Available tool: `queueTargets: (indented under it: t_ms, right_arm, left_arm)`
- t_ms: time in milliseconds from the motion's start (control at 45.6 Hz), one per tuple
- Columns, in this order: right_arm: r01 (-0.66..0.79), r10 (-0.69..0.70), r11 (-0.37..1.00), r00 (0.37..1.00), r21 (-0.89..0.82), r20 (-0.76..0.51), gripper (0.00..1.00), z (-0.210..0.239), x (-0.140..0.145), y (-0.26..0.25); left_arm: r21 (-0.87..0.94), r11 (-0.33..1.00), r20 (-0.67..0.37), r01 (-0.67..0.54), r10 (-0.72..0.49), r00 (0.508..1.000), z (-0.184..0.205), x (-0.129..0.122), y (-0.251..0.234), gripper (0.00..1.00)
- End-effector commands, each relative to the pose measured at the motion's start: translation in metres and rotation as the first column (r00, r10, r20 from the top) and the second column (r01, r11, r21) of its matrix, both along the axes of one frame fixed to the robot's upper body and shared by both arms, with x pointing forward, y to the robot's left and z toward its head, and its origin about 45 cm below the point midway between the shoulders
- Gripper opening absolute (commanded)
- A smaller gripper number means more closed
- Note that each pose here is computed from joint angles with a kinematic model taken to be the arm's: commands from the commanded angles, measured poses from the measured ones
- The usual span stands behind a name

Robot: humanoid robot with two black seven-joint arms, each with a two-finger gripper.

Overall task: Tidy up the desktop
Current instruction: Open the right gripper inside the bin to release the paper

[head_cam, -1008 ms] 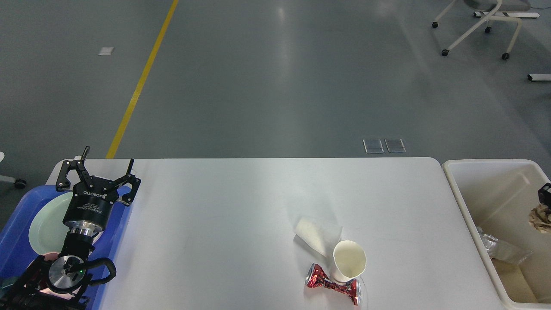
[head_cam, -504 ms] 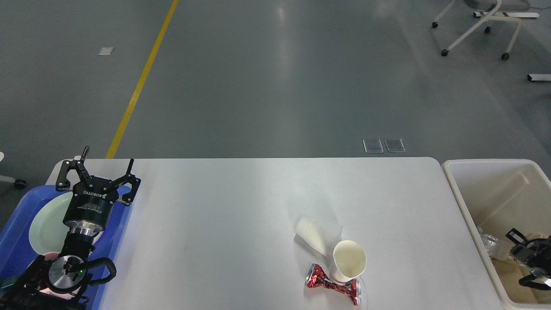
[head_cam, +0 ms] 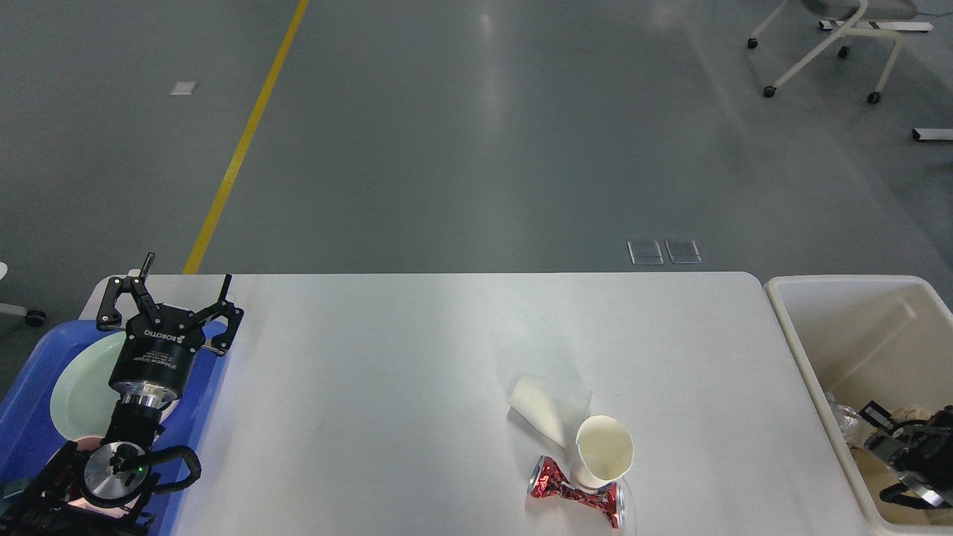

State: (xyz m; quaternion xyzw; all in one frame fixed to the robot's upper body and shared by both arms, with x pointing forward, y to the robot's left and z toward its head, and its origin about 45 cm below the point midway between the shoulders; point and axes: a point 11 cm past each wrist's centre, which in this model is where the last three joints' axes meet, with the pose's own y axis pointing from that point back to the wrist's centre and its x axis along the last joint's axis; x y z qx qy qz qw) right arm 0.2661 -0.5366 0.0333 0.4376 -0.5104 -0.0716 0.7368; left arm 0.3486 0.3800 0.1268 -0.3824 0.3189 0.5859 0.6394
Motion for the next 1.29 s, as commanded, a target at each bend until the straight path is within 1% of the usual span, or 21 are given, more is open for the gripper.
queueTargets:
  t_ms: [0,548,745,855,942,1030,1161,1271]
  right_arm:
    - [-0.005,0.005,1.000,1.000,0.006,0.000,1.00,-0.001,0.002,0.003]
    - [-0.011,0.011,1.000,1.000,0.006,-0.003,1.00,0.002,0.004,0.003]
    - [-0.035,0.034,0.999,0.999,0.025,0.019,1.00,0.017,0.028,0.009]
    - [-0.097,0.097,0.995,0.995,0.024,0.007,1.00,0.040,0.049,0.012]
    - [-0.170,0.172,0.984,0.984,0.052,-0.040,1.00,0.062,0.061,0.018]
    - [-0.248,0.253,0.966,0.966,0.075,-0.062,1.00,0.088,0.077,0.029]
    - [-0.312,0.327,0.940,0.939,0.141,-0.105,1.00,0.126,0.093,0.045]
    - [-0.364,0.396,0.913,0.901,0.186,-0.178,1.00,0.162,0.106,0.061]
  left_arm:
    - [0.000,1.000,-0.001,0.001,-0.001,1.000,0.000,0.000,0.000,0.96]
    - [0.000,1.000,0.000,0.000,0.000,1.000,0.000,0.000,0.000,0.96]
    - [0.000,1.000,0.000,0.000,0.000,1.000,0.000,0.000,0.000,0.96]
    - [0.000,1.000,0.000,0.000,0.000,1.000,0.000,0.000,0.000,0.96]
    - [0.000,1.000,0.000,0.000,0.000,1.000,0.000,0.000,0.000,0.96]
    - [0.000,1.000,0.000,0.000,0.000,1.000,0.000,0.000,0.000,0.96]
    - [0.000,1.000,0.000,0.000,0.000,1.000,0.000,0.000,0.000,0.96]
    - [0.000,1.000,-0.001,0.001,-0.001,1.000,0.000,0.000,0.000,0.96]
